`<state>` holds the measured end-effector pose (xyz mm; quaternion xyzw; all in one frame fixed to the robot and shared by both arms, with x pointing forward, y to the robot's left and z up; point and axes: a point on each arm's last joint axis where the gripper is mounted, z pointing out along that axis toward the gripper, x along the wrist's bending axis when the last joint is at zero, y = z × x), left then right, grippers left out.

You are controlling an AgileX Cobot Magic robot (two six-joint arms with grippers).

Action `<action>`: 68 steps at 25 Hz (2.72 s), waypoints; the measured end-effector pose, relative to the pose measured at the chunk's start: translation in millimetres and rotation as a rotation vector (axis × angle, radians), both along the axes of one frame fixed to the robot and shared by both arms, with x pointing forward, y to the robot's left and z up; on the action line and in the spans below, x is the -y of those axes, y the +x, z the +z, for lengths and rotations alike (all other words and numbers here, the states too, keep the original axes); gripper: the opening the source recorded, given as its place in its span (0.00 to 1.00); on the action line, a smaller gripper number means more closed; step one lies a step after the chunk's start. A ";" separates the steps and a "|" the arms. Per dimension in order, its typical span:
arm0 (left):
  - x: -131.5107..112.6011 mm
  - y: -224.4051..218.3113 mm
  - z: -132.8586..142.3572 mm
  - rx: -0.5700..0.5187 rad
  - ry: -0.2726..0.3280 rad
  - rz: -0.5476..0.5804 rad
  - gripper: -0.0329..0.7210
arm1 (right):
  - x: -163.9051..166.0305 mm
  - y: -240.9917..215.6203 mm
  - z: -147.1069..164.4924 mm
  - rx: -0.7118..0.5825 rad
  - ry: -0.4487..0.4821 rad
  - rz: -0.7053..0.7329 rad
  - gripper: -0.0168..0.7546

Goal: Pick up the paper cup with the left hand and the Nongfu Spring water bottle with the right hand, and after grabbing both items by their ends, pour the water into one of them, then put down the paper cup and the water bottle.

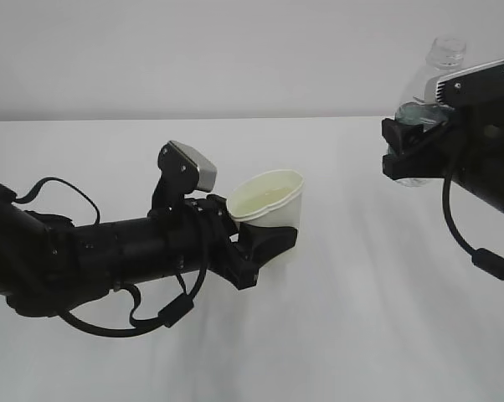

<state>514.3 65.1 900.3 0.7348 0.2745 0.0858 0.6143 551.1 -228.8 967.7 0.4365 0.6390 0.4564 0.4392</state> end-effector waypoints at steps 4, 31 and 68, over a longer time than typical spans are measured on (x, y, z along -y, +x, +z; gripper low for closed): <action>-12.5 11.0 0.4 -0.001 -0.006 0.061 0.60 | 1.4 -0.2 -2.3 -0.029 0.008 -0.018 0.62; -109.4 65.6 0.7 -0.003 -0.014 0.388 0.60 | 6.1 7.5 -44.7 -0.152 0.034 -0.105 0.62; -141.0 77.8 -1.2 0.014 0.032 0.550 0.60 | 12.0 13.1 -77.7 -0.156 0.050 -0.192 0.62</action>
